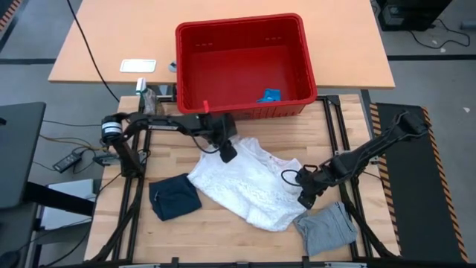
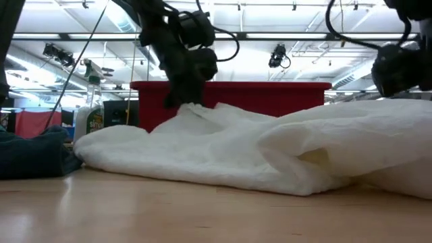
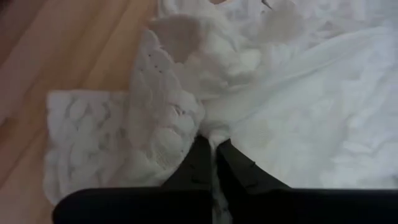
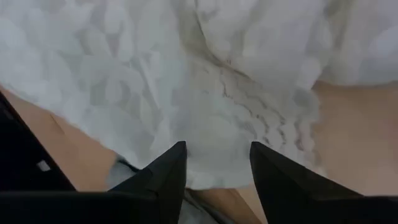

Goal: Fold laundry
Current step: Fold the white dress

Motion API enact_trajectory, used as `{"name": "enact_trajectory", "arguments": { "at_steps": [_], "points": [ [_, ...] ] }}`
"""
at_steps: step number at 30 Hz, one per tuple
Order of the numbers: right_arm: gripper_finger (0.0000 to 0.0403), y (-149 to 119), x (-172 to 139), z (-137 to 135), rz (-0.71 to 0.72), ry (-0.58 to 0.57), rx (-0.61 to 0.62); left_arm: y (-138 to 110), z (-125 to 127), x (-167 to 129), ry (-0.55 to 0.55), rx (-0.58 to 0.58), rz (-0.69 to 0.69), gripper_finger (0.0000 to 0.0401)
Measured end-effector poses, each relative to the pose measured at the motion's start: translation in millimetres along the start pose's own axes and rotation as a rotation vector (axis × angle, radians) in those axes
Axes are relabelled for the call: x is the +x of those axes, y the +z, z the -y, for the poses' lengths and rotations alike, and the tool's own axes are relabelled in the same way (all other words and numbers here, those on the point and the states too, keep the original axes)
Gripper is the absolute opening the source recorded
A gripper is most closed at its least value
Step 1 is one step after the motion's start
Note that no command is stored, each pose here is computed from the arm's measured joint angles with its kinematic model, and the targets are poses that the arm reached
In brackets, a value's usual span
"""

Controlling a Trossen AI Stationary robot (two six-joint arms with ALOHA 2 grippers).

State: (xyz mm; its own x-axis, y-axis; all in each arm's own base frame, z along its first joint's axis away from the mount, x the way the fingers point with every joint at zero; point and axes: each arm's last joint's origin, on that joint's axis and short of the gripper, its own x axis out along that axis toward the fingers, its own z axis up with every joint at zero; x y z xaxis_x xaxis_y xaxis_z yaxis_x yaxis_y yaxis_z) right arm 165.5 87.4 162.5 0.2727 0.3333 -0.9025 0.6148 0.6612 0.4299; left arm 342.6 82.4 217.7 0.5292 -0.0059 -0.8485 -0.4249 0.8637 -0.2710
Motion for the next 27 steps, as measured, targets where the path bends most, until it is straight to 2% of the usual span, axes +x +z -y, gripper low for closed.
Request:
{"name": "enact_trajectory", "arguments": {
  "at_steps": [6, 9, 11, 13, 17, 21, 23, 27],
  "points": [
    [0.0214, -4, 17, 8, 0.031, 0.107, 0.023, -8, 8, -2, 0.014, -0.010, -0.051, 0.0002],
    [0.0212, -3, 27, 16, 0.073, 0.110, 0.051, -11, 13, -1, 0.012, 0.000, -0.061, 0.0001],
    [0.0192, -4, 32, 20, 0.073, 0.112, 0.070, -12, 14, -1, 0.030, 0.005, -0.065, 0.0001],
    [0.0153, -5, 36, 25, 0.058, 0.096, 0.067, -14, 14, -1, 0.043, 0.007, -0.079, 0.0001],
    [0.0028, -6, 35, 26, 0.023, 0.095, 0.015, -17, 12, -2, 0.070, 0.000, -0.108, 0.0001],
    [0.0013, -3, 25, 14, 0.035, 0.142, 0.001, -16, 8, -2, 0.080, -0.009, -0.106, 0.0023],
    [0.0008, -2, 16, 4, 0.051, 0.187, -0.023, -15, 7, -2, 0.081, -0.014, -0.101, 0.0045],
    [0.0006, -1, 2, -6, 0.062, 0.202, -0.061, -11, 5, -3, 0.078, -0.020, -0.072, 0.0105]
  ]
}}
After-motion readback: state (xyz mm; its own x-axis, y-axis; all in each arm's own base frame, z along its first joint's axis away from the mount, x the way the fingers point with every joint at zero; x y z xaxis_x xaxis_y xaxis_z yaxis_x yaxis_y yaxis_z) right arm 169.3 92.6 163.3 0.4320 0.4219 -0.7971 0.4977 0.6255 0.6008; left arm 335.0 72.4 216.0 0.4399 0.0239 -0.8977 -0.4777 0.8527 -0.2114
